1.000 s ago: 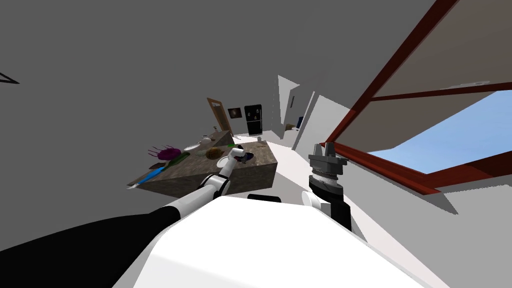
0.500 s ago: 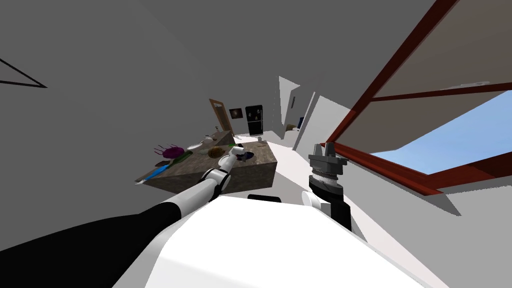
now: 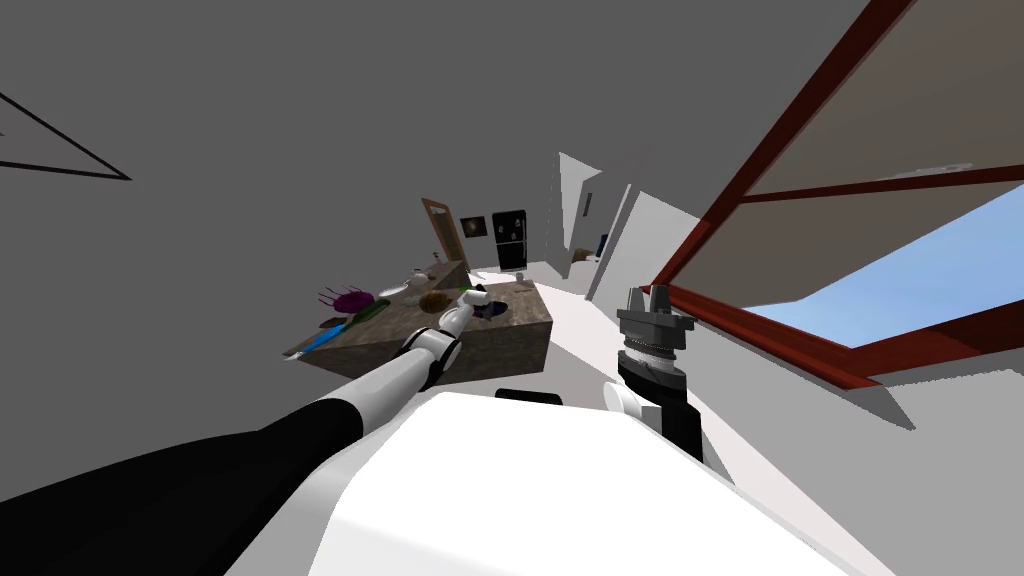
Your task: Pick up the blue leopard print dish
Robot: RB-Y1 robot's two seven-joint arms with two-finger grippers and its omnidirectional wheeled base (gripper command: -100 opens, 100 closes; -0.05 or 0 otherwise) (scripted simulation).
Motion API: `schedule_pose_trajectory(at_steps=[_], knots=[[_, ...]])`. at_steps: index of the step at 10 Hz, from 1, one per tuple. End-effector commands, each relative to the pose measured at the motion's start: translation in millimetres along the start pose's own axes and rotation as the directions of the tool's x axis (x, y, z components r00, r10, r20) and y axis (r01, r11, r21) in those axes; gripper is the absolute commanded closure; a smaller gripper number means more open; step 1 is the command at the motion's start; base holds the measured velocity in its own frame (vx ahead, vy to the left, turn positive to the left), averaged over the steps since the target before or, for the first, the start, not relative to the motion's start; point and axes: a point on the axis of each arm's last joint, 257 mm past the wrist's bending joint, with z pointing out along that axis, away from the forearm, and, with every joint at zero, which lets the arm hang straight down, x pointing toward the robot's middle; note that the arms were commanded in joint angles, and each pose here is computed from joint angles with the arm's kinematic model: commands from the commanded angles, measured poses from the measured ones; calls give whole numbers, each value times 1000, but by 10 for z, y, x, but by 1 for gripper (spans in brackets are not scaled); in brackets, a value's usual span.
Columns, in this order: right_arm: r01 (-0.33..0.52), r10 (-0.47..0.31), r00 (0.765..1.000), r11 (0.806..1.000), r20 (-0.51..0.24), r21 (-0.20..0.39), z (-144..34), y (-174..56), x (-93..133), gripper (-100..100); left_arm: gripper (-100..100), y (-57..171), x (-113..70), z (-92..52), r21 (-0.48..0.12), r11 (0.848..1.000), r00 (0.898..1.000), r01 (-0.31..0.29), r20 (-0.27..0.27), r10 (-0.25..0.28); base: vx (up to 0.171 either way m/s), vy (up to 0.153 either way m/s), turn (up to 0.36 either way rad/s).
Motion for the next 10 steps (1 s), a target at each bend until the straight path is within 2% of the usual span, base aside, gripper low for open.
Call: schedule_pose_trajectory(at_steps=[1,2,3,4,6,7,9,10], knots=[[0,0,1000,1000,0,0,0,0,0,0,-100,101,-63,77,-29,999,1000,13,10,-13,0,0,0],[0,0,1000,1000,0,0,0,0,0,0,-100,215,-121,139,-58,998,1000,25,19,-24,8,3,-1],[0,0,1000,1000,0,0,0,0,0,0,-100,-120,-142,29,4,1000,1000,20,13,-20,-39,-13,62],[0,0,1000,1000,0,0,0,0,0,0,-100,-114,-174,46,0,1000,999,28,19,-28,-61,-24,44],[0,0,1000,1000,0,0,0,0,0,0,-100,85,-283,148,-49,998,998,51,36,-49,-22,-13,-6],[0,0,1000,1000,0,0,0,0,0,0,-100,-228,-309,26,16,999,999,46,28,-47,-42,-25,73],[0,0,1000,1000,0,0,0,0,0,0,-100,-444,-249,-76,61,997,999,36,21,-37,-46,-20,12],[0,0,1000,1000,0,0,0,0,0,0,-100,-225,-379,41,8,998,997,63,41,-63,-7,-2,-12]])
